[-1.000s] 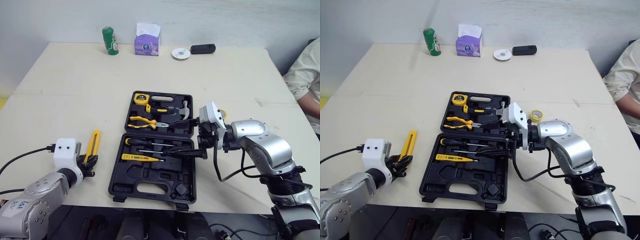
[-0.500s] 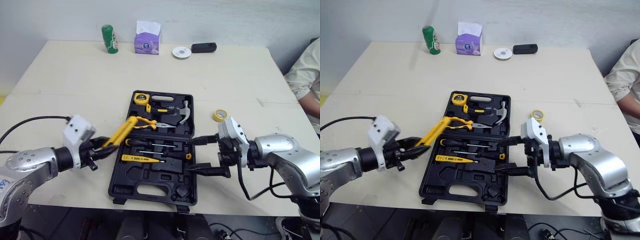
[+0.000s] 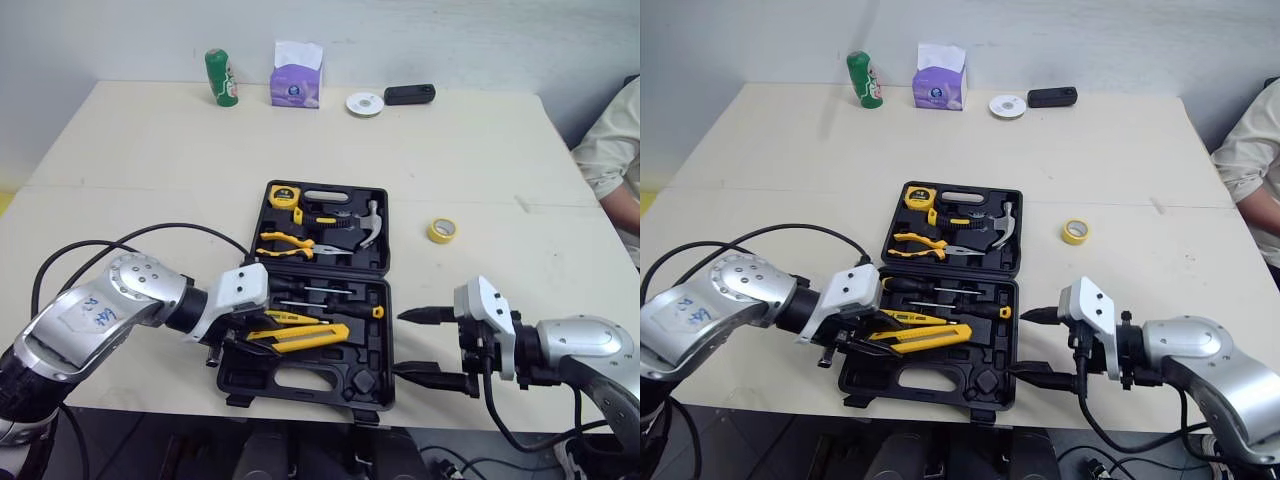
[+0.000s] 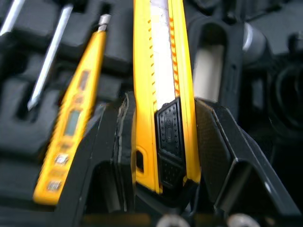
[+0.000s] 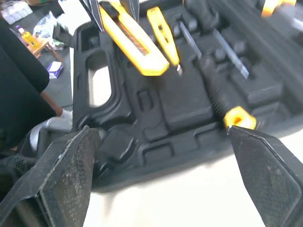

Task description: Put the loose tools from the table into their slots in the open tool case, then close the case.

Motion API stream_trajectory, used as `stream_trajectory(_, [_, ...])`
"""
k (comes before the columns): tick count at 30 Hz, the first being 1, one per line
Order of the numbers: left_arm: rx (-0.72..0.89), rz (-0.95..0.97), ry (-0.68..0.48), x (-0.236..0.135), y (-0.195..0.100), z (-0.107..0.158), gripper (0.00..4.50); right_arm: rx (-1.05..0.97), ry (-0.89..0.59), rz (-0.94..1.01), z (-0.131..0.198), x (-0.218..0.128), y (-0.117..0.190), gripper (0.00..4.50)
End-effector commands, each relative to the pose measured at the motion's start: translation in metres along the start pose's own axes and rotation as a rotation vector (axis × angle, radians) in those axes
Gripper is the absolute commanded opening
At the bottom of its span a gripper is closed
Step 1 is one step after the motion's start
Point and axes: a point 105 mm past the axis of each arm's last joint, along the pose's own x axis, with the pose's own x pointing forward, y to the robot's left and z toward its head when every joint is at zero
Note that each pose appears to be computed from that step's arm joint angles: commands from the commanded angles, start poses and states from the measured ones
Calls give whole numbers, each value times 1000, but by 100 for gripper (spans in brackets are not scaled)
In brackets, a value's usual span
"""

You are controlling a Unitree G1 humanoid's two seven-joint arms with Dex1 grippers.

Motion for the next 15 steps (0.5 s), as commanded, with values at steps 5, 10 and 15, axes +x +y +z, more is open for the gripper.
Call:
stream_trajectory(5, [115,-66,55,6,6,-1,139,-31,-29,-61,7,-6,10,450])
stream_trajectory(10, [171,-89,85,15,12,-7,139,-38,-27,-79,6,-5,11,450])
stream_trajectory(15, [166,-97,79,22,14,-9,139,-39,-33,-97,7,-7,7,450])
